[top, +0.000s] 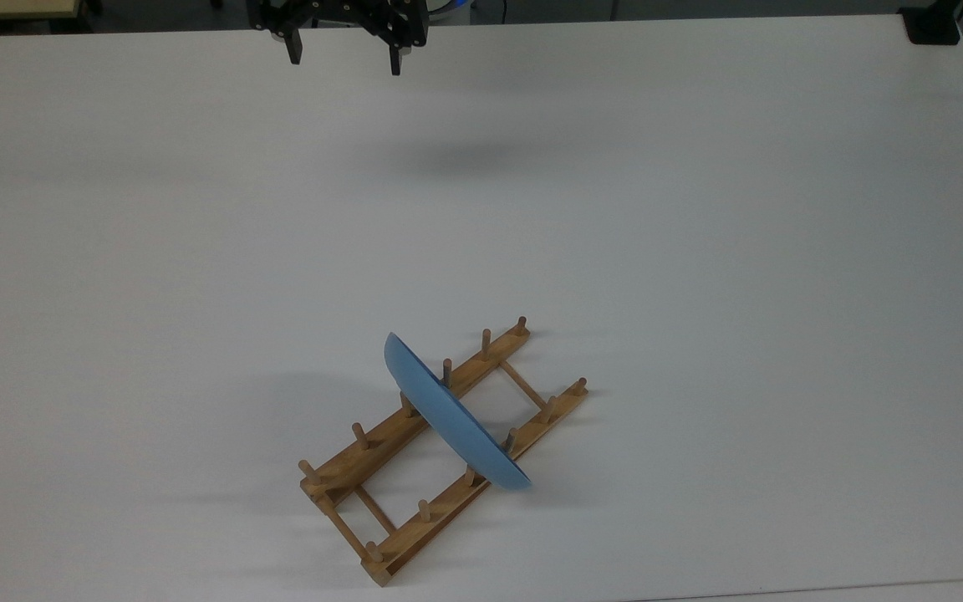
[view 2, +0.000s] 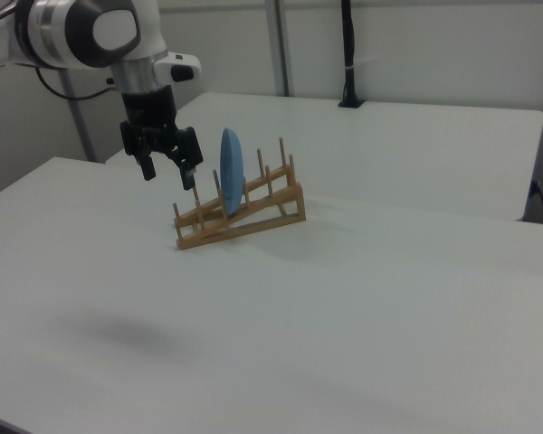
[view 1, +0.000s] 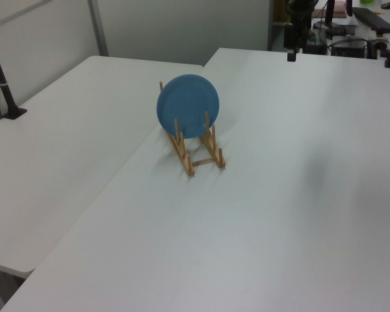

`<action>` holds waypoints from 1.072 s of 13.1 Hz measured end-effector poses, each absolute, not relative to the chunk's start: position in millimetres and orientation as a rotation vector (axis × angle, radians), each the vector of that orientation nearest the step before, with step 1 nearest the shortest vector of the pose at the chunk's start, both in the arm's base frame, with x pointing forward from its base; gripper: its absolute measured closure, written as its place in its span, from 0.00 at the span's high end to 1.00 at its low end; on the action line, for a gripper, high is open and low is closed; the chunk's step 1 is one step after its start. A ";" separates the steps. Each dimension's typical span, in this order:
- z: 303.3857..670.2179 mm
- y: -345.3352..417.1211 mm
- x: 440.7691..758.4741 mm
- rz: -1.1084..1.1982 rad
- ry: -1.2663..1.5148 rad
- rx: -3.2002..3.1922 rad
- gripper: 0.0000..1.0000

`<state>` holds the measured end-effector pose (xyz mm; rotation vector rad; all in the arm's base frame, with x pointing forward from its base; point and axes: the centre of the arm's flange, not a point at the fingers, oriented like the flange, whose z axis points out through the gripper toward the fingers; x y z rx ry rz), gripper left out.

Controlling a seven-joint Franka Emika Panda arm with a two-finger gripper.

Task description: Pick plate from plate rack

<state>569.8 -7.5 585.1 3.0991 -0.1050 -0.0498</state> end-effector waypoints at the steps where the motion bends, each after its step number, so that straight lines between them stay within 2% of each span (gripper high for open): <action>1: 585.1 -7.5 569.8 -0.050 -0.085 3.100 1.00; 10: 585.6 -8.1 570.1 -0.045 -0.079 3.100 1.00; 14: 596.0 -1.4 584.7 0.136 -0.051 3.100 1.00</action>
